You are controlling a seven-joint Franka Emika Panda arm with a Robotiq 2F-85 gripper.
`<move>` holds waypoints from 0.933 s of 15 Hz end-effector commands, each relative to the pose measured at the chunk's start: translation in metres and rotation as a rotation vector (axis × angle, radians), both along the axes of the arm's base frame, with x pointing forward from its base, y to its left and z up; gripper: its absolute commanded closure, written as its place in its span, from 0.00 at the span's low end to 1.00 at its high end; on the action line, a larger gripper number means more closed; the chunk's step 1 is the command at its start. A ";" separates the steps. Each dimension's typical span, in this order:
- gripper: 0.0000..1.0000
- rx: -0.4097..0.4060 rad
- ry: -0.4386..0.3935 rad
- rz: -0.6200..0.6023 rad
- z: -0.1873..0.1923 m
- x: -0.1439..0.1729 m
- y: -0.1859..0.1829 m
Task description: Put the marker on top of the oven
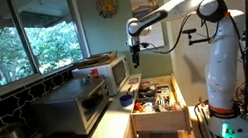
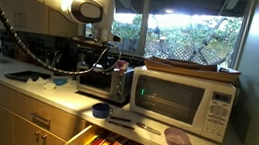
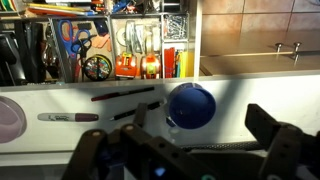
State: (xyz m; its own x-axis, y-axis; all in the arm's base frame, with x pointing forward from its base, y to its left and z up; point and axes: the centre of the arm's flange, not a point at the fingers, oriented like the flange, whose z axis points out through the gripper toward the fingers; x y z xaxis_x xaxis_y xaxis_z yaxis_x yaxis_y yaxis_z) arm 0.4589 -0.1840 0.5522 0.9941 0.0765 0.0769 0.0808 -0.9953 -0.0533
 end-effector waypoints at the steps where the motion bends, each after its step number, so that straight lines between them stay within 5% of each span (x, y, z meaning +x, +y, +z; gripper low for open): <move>1: 0.00 0.002 0.009 -0.016 -0.005 0.000 -0.006; 5: 0.00 0.004 0.017 -0.038 -0.008 -0.001 -0.016; 7: 0.00 -0.020 -0.021 -0.222 -0.021 0.023 -0.028; 10: 0.00 0.015 -0.109 -0.373 -0.060 0.045 -0.095; 14: 0.00 0.043 -0.172 -0.591 -0.100 0.036 -0.165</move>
